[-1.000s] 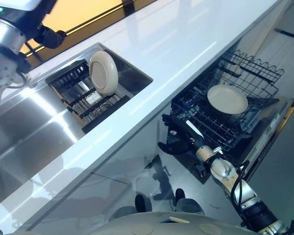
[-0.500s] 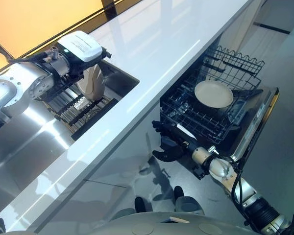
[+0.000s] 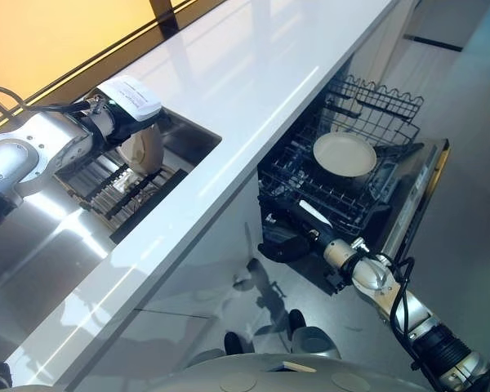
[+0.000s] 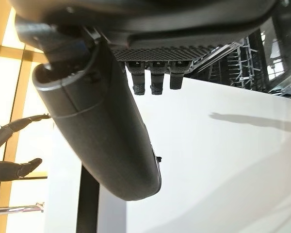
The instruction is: Pick up plates and place into dishwasher.
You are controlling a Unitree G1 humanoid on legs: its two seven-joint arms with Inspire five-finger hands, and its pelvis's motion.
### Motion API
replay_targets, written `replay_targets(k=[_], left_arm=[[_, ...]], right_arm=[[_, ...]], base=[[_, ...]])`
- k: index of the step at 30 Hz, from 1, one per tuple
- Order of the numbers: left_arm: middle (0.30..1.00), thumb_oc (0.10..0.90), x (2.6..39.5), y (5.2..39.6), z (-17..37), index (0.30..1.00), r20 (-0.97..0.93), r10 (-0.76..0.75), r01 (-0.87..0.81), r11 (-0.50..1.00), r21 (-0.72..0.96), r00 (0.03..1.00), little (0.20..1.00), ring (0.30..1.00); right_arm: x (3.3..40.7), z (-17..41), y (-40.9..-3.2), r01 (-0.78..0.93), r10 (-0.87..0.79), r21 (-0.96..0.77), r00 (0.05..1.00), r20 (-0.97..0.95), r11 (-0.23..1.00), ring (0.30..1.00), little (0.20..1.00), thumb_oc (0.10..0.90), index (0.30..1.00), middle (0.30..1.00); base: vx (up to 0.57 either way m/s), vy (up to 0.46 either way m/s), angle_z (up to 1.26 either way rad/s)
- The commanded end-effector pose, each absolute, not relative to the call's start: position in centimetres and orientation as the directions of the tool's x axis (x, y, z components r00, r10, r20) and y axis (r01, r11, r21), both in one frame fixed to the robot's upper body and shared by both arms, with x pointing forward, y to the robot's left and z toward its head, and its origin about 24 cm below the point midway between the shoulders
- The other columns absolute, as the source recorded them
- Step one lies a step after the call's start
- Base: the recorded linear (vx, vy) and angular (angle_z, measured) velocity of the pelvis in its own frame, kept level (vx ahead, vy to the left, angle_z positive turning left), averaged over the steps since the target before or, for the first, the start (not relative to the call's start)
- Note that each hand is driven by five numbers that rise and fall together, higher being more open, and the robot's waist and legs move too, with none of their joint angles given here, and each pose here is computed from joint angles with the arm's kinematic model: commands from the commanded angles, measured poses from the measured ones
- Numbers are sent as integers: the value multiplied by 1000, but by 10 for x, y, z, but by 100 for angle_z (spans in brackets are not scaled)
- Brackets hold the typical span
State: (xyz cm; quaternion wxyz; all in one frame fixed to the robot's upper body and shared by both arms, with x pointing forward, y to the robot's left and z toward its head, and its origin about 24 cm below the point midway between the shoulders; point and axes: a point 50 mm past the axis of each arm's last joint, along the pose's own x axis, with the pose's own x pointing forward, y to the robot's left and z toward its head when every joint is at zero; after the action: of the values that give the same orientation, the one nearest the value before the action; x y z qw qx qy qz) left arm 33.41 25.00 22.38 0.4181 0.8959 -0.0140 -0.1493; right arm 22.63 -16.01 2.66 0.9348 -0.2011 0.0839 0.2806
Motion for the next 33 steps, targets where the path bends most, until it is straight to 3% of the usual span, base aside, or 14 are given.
replay_targets(k=[1, 9, 17, 18, 19, 20, 22, 23, 33], left_arm=[[900, 800, 338, 279, 289, 900, 27, -35, -43, -660, 750, 999, 900, 900], [900, 800, 344, 291, 281, 900, 30, 14, -14, -654, 756, 999, 900, 900], [900, 800, 350, 309, 256, 900, -100, 186, 193, -589, 785, 977, 900, 900], [813, 698, 350, 310, 254, 813, -108, 192, 202, -587, 784, 975, 798, 813], [552, 394, 350, 312, 249, 552, -141, 206, 235, -571, 787, 968, 494, 552], [472, 300, 350, 313, 246, 472, -161, 223, 261, -554, 791, 961, 400, 472], [404, 221, 351, 315, 237, 404, -208, 247, 312, -533, 786, 946, 321, 404], [300, 100, 352, 316, 234, 300, -222, 252, 326, -525, 786, 942, 200, 300], [300, 100, 352, 323, 219, 300, -311, 314, 437, -527, 729, 897, 200, 300]], right_arm=[[234, 82, -141, -561, 599, -349, 800, 2, 750, 900, 900, 800, 900, 900], [233, 80, -145, -563, 599, -347, 801, -6, 750, 900, 900, 800, 900, 900], [233, 82, -146, -559, 596, -355, 803, -5, 749, 900, 900, 800, 900, 900], [233, 82, -147, -559, 596, -355, 803, -5, 749, 900, 900, 800, 900, 900], [233, 83, -147, -557, 596, -361, 803, -5, 748, 900, 900, 800, 900, 900], [233, 83, -147, -556, 595, -364, 803, -4, 748, 900, 900, 800, 900, 900], [233, 84, -147, -555, 596, -368, 803, -2, 746, 900, 900, 800, 900, 900], [233, 84, -148, -555, 597, -370, 802, -3, 745, 900, 900, 800, 900, 900], [233, 91, -148, -549, 599, -381, 801, 17, 744, 900, 900, 800, 900, 900]], base=[[26, 8, -14], [24, 7, -9], [17, 10, -12], [-2, 8, -15], [-3, 8, -14], [-2, 9, -12], [0, 4, -3], [0, 0, 0], [0, 2, -2]])
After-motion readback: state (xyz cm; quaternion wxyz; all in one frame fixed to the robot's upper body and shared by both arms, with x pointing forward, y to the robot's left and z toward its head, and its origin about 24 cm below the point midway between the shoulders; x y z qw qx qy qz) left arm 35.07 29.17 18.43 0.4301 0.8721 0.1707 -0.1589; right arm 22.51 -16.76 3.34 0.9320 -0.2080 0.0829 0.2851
